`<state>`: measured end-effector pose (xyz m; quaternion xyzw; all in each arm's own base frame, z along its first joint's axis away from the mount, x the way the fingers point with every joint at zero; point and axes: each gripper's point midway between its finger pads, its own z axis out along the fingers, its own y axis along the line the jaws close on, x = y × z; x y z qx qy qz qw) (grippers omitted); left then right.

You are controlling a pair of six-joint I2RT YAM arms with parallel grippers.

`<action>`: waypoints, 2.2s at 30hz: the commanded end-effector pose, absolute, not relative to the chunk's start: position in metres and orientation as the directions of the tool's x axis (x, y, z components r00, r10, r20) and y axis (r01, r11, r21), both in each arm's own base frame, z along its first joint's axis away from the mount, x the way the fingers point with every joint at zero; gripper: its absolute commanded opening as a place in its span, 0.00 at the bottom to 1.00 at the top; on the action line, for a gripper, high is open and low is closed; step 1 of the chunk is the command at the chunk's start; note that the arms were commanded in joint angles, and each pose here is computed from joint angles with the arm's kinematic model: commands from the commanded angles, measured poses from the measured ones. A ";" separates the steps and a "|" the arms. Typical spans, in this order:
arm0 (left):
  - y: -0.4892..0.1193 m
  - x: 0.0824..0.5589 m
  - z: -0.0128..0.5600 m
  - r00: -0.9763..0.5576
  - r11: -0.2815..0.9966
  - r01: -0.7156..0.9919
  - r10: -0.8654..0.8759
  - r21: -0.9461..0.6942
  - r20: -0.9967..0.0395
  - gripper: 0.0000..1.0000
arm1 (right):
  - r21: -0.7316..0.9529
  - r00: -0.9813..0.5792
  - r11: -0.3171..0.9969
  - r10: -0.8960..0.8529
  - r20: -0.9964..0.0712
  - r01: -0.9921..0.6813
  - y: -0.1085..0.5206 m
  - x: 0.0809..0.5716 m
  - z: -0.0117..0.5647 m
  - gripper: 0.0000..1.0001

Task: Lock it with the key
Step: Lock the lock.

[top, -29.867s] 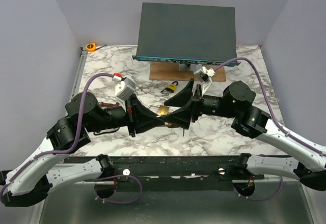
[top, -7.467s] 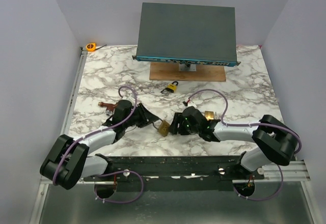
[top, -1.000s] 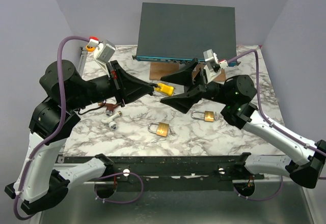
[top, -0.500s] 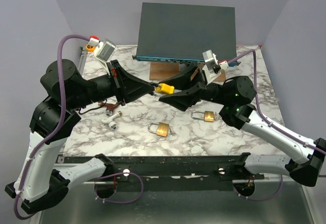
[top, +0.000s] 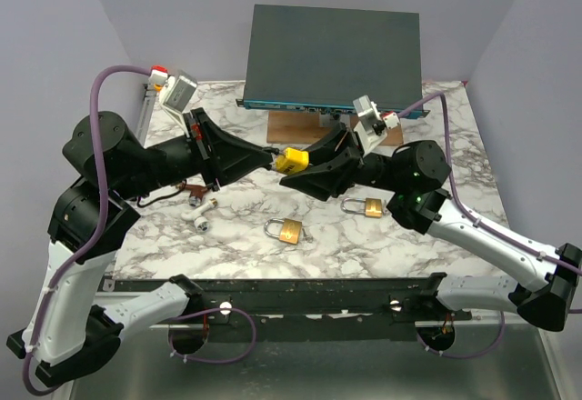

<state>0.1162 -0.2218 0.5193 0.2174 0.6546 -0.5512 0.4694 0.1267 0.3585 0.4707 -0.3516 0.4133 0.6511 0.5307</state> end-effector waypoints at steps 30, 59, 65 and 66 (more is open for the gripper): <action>-0.216 0.100 0.524 -0.389 0.235 0.858 -0.282 -0.456 -0.877 0.00 | 0.270 -0.324 -0.188 0.385 -0.864 -0.944 0.357 0.109 0.474 0.15; -0.210 0.045 0.461 -0.362 0.071 0.930 -0.005 -0.361 -0.932 0.34 | 0.329 -0.412 -0.307 0.262 -0.873 -0.893 0.325 0.063 0.474 0.01; -0.212 0.049 0.450 -0.384 0.087 0.920 0.014 -0.382 -0.923 0.33 | 0.322 -0.415 -0.342 0.248 -0.875 -0.883 0.325 0.058 0.478 0.01; -0.212 0.048 0.451 -0.384 0.084 0.920 0.012 -0.382 -0.923 0.33 | 0.323 -0.414 -0.342 0.238 -0.879 -0.882 0.326 0.058 0.477 0.01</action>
